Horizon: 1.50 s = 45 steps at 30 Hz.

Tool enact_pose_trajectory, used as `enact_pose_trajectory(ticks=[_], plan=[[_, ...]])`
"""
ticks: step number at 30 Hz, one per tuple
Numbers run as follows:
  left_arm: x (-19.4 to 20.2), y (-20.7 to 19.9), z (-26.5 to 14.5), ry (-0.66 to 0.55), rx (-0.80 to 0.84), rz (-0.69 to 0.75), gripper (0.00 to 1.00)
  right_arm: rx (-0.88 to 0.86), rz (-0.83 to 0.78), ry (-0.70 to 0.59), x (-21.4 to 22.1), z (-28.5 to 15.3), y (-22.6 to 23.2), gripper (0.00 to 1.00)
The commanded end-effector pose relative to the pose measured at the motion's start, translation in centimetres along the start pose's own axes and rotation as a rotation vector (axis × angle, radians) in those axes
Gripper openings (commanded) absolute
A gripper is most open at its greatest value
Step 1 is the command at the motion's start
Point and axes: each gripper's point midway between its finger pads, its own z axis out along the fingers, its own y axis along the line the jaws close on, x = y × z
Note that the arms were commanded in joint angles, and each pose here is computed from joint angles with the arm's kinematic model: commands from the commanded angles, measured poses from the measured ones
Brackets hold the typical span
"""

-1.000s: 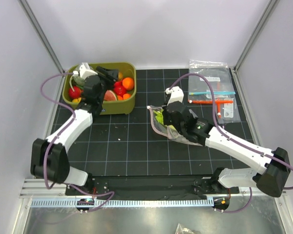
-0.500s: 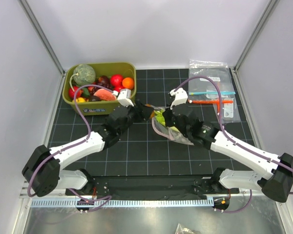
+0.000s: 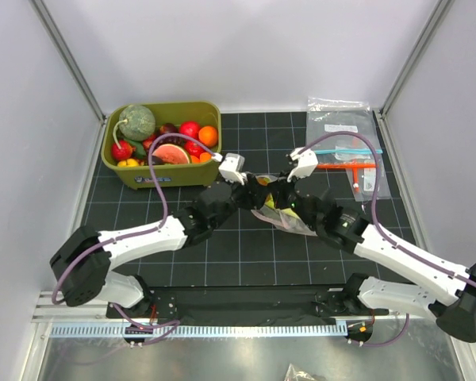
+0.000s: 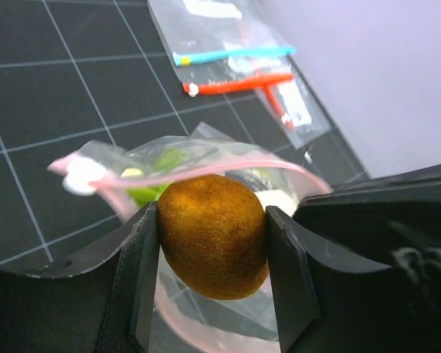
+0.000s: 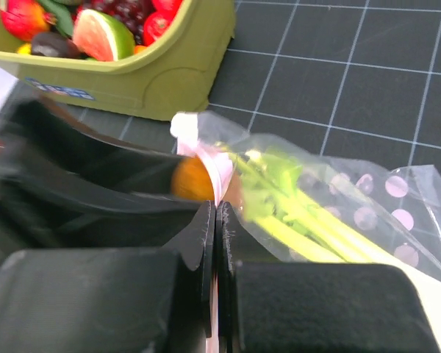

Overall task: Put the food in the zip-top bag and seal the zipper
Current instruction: Place the fake fruit in the zipper food storage bag, then pick up the fake fruit from the bin.

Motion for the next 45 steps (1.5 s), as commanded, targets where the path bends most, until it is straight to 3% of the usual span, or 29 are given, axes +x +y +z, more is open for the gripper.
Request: enact_pose_trajectory(ticks=[1,4,6,7,11,17,25,28,32,33,35,43,45], plan=[[-1.8,-3.3,1.0,-0.068,0.089,0.048,0.24,-0.106,0.095,-0.113,-3.2,-1.0,2.0,0.01],[-1.1,-4.7,1.0,-0.057,0.121,0.077,0.24,-0.099,0.113,-0.148,-3.8,-1.6,1.6,0.01],[-0.8,-5.4,0.9,-0.050,0.138,0.079,0.30,-0.074,0.129,-0.185,-4.5,-2.2,0.8,0.01],[-0.8,-5.8,0.8,-0.046,0.152,0.075,0.36,-0.068,0.134,-0.197,-4.7,-2.5,0.5,0.01],[-1.5,-6.3,0.2,-0.026,0.139,0.094,0.86,0.001,0.167,-0.256,-5.4,-3.6,-1.4,0.01],[-5.1,-5.3,-2.5,-0.076,0.069,0.143,0.99,0.060,0.163,-0.253,-5.3,-3.5,-2.4,0.01],[-9.4,1.5,-4.8,-0.158,-0.267,0.130,1.00,0.082,0.137,-0.229,-4.8,-2.7,-2.5,0.01],[-13.0,6.6,-4.5,-0.221,-0.437,0.056,1.00,0.094,0.121,-0.222,-4.5,-2.3,-2.5,0.01],[-15.5,12.4,-3.6,-0.133,-0.592,-0.052,1.00,0.115,0.099,-0.210,-4.3,-2.0,-2.8,0.01],[-14.4,14.4,-3.6,-0.069,-0.673,-0.033,1.00,0.115,0.097,-0.207,-4.2,-1.9,-2.7,0.01],[-16.0,16.4,-4.2,-0.085,-0.768,-0.016,1.00,0.118,0.098,-0.211,-4.2,-1.8,-2.8,0.01],[-11.5,23.8,-1.7,0.074,-0.937,-0.020,1.00,0.105,0.095,-0.216,-4.4,-2.0,-2.7,0.01],[-9.1,26.1,-1.7,0.162,-1.031,0.013,1.00,0.099,0.094,-0.210,-4.4,-2.0,-2.5,0.01]])
